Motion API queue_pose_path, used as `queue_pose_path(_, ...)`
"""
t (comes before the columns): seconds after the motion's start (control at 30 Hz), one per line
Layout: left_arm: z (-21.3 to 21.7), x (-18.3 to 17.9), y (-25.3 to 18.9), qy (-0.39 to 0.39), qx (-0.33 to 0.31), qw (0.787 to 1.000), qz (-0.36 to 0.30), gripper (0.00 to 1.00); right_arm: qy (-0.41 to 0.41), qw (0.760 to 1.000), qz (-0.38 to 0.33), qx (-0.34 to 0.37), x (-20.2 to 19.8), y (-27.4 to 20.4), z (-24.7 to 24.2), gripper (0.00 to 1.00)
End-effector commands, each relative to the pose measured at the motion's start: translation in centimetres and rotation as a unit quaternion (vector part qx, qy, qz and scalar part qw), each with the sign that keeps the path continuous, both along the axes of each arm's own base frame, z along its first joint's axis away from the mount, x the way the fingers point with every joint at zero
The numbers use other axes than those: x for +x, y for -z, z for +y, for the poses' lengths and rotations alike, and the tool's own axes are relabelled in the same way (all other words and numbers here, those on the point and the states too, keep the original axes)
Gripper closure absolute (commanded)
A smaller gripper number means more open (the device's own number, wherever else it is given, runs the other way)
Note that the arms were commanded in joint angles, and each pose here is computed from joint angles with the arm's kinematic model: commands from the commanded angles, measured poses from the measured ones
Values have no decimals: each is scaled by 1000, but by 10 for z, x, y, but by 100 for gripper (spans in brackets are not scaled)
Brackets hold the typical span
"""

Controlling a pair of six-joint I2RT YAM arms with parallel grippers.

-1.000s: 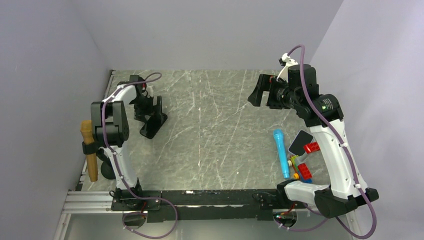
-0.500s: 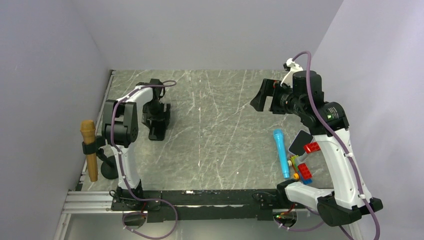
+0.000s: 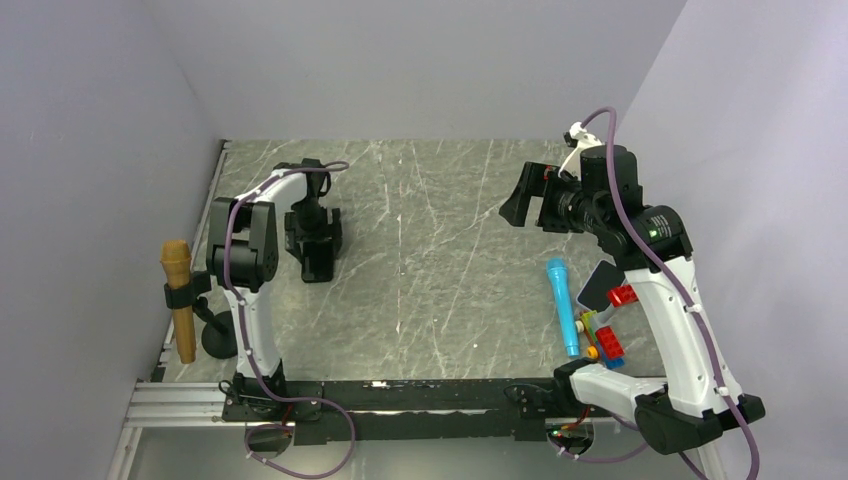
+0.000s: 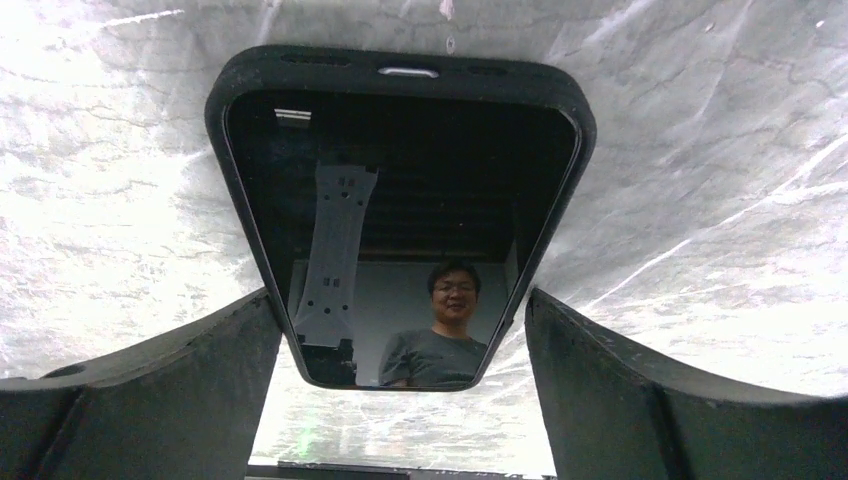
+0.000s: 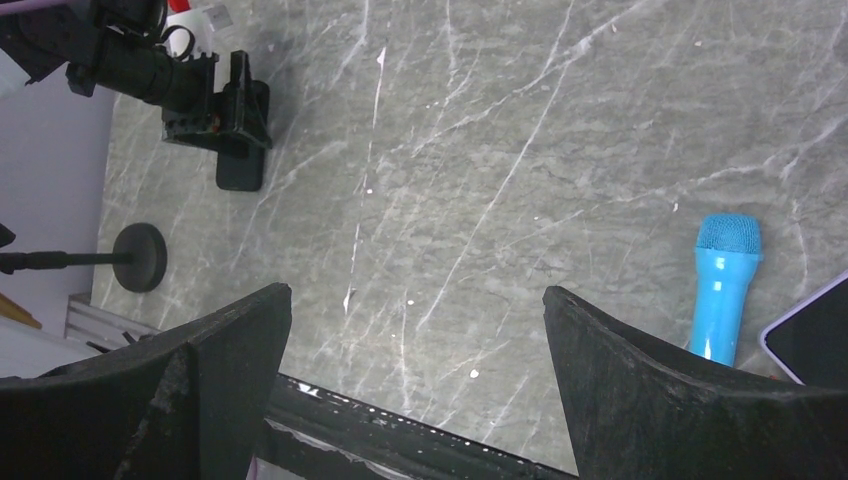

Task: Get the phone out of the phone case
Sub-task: Pick up the phone at the center of the board.

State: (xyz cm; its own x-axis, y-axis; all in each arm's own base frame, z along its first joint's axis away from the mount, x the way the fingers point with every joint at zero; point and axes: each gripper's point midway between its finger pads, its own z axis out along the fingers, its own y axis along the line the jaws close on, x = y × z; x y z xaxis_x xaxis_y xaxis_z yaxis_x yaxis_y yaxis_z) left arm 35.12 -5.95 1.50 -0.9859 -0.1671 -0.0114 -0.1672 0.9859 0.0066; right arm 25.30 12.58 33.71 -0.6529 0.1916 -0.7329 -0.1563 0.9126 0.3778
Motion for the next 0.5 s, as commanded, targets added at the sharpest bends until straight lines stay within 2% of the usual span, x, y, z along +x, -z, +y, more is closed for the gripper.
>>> queue_pose_path(0.0, -9, -15, 16, 3, -14, 999, 43, 14, 8, 1000, -24, 12, 6, -11, 1, 0)
queue_pose_path(0.1, -12, -15, 15, 14, -26, 999, 37, 38, 11, 1000, -24, 10, 7, -14, 0, 0)
queue_pose_path(0.23, -20, -16, 8, 26, -51, 998, 21, 64, 5, 1000, -17, 2, 7, -12, 0, 0)
queue_pose_path(0.3, -24, -16, 1, 34, -55, 998, 4, 83, -5, 1000, -3, 0, 6, -6, 3, 0)
queue_pose_path(0.4, -34, -20, -17, 57, -60, 996, -37, 98, -19, 999, 31, -1, 4, 10, 10, 0)
queue_pose_path(0.47, -44, -24, -29, 76, -64, 993, -64, 100, -27, 998, 60, 1, 2, 24, 14, 0)
